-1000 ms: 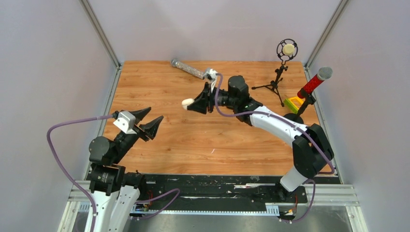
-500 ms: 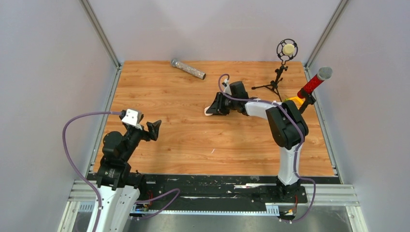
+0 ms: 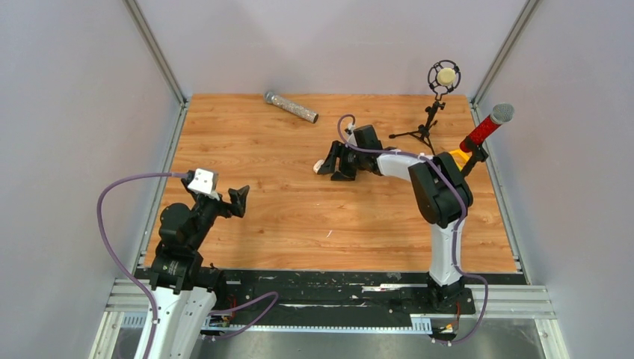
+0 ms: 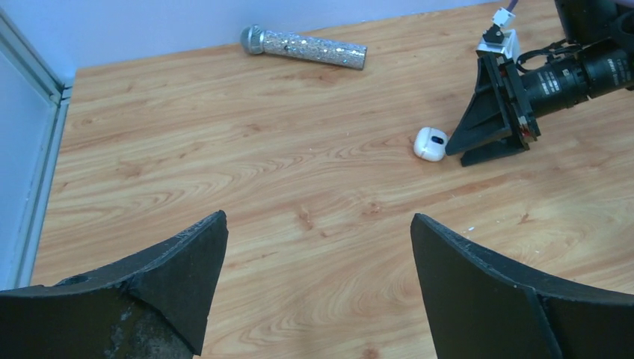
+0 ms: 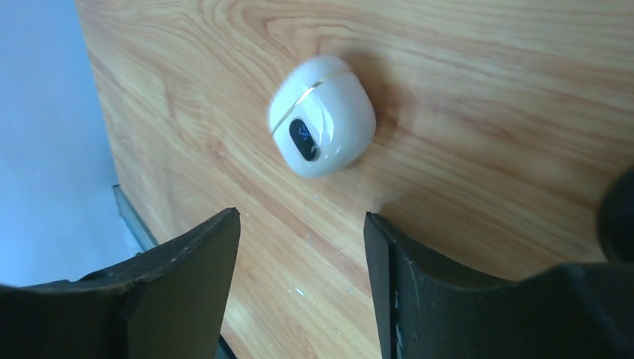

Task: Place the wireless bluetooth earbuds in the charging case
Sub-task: Place the charging case at the center of the board, then reset both arms

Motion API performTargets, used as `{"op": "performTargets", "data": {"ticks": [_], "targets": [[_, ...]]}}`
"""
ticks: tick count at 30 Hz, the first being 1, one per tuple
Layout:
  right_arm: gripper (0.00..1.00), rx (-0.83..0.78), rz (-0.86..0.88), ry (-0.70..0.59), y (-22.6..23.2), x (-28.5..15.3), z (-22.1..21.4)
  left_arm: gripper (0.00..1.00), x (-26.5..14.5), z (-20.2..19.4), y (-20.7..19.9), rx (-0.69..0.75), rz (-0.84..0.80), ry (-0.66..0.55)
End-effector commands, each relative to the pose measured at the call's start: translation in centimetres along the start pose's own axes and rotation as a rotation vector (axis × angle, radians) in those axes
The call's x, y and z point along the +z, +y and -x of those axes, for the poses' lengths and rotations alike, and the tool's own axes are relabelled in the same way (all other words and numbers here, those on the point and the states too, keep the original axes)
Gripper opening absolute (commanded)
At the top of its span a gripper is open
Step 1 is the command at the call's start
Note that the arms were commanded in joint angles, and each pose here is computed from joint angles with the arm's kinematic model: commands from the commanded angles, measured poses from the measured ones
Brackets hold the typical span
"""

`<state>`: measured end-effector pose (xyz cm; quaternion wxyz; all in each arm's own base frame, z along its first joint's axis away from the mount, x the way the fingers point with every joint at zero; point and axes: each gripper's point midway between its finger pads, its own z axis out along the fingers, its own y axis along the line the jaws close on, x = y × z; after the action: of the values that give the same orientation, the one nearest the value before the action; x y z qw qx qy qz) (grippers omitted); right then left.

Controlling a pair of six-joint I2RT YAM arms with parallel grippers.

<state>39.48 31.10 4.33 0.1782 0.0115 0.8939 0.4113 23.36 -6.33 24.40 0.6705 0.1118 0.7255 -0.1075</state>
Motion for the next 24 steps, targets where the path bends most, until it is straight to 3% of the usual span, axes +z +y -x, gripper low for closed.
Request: {"op": "performTargets", "data": {"ticks": [1, 4, 9, 13, 18, 24], "targets": [[0.65, -0.089, -0.079, -0.079, 1.4, -3.6, 1.7, 0.99, 0.0, 1.9, 1.1, 0.030, 0.057, -0.069], [0.69, -0.158, -0.135, -0.158, 2.0, -6.7, 2.4, 1.00, 0.0, 2.0, 2.2, 0.029, 0.119, -0.074], [0.86, -0.368, -0.195, -0.360, 4.0, -13.3, 4.2, 1.00, 0.8, 0.8, 3.1, 0.074, 0.157, -0.077], [0.98, -0.443, -0.343, -0.527, 2.6, -17.5, 6.0, 1.00, 1.3, -1.0, 4.3, 0.128, 0.206, -0.085], [1.00, -0.408, -0.494, -0.659, -0.1, -20.8, 6.2, 1.00, 1.3, -3.2, 7.7, 0.118, 0.392, -0.092], [1.00, -0.361, -0.544, -0.791, -2.8, -23.4, 5.7, 1.00, 1.9, -6.8, 9.4, 0.133, 0.477, -0.030]]}}
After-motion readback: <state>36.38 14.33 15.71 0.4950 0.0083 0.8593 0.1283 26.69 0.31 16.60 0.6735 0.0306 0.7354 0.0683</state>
